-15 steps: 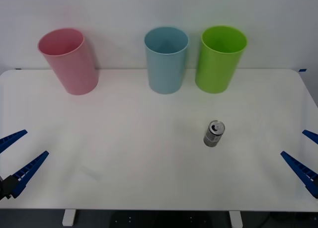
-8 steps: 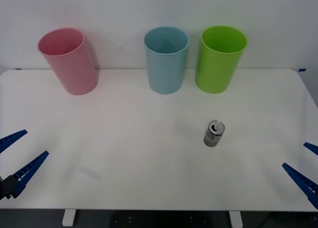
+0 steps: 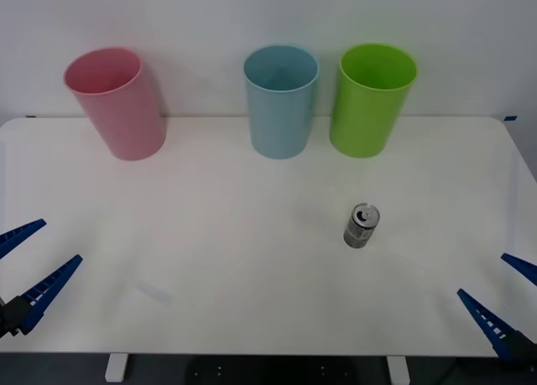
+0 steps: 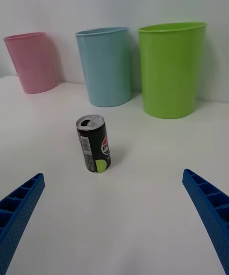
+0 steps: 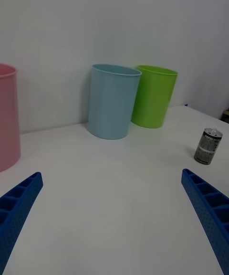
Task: Grasp the object on the table and drop it into the matching bin: aluminum can to the light blue bin, PET bottle to the pink bin.
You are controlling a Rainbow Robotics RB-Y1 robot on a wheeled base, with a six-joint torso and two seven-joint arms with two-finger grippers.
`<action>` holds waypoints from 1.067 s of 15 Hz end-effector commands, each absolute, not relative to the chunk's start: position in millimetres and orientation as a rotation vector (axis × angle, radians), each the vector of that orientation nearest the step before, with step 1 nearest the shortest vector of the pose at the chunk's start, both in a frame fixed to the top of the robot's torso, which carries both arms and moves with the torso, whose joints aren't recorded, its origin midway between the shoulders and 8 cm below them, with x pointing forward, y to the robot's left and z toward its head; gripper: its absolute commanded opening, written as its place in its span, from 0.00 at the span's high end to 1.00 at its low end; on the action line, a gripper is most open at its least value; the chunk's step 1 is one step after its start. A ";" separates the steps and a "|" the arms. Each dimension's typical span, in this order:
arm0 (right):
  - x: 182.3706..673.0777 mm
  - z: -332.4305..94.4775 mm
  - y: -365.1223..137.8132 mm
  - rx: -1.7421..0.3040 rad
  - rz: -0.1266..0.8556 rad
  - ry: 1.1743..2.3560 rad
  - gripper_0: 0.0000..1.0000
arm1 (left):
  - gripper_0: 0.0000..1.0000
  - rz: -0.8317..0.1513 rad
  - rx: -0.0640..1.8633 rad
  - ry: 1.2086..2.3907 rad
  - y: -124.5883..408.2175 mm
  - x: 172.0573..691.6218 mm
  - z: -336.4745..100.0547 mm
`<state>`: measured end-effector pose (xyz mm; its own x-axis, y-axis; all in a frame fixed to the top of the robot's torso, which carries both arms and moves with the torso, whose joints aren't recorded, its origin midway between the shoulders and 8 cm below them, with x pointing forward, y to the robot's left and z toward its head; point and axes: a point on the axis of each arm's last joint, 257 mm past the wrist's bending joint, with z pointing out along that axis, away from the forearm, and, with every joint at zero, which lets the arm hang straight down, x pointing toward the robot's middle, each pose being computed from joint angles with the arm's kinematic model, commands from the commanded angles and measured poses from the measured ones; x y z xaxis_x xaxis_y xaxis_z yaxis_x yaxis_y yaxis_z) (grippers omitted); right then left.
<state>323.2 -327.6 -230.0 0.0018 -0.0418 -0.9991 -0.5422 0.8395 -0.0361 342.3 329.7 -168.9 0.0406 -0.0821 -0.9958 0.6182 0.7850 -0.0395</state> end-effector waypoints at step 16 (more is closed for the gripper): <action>387.0 -292.0 -261.1 -0.476 0.331 1.481 0.00 | 0.00 -0.567 0.465 1.441 329.7 342.3 -168.9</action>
